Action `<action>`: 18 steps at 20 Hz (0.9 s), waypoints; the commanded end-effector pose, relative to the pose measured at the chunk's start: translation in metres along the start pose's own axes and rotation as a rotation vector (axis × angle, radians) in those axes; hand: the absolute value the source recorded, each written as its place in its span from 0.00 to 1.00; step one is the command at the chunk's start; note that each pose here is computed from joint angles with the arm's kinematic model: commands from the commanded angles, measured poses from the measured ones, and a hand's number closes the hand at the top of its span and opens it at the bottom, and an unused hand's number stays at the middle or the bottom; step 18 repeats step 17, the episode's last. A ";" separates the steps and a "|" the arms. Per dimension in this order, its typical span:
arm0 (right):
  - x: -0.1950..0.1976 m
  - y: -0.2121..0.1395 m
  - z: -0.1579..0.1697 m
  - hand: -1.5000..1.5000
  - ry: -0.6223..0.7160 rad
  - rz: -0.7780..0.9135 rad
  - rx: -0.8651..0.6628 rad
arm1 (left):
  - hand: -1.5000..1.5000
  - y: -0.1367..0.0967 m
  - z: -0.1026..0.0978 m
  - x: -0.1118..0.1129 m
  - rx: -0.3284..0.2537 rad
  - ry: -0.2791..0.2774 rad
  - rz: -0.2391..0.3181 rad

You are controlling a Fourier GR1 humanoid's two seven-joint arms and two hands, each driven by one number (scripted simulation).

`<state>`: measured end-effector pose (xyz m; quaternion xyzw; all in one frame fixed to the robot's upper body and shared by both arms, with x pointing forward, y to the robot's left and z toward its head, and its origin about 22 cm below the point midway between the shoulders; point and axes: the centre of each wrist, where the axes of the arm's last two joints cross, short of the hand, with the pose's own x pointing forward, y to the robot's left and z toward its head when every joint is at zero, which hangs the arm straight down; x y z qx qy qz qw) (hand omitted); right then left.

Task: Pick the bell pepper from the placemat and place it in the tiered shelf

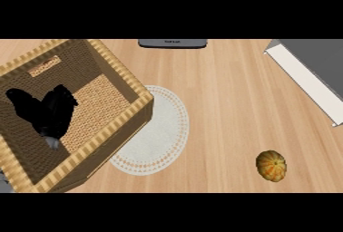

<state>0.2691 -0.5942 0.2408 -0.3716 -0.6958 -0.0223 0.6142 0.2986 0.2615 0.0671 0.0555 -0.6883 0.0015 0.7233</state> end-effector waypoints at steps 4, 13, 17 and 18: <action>0.000 -0.069 0.028 0.00 -0.003 -0.053 0.057 | 0.50 -0.008 -0.002 -0.001 -0.076 -0.019 0.004; -0.023 -0.110 0.066 0.00 -0.149 -0.060 0.167 | 0.50 -0.001 0.017 -0.007 -0.061 -0.016 -0.010; -0.034 -0.107 0.072 0.00 -0.196 -0.021 0.207 | 0.50 0.015 0.003 0.009 -0.042 -0.025 -0.006; -0.034 -0.107 0.072 0.00 -0.196 -0.021 0.207 | 0.50 0.015 0.003 0.009 -0.042 -0.025 -0.006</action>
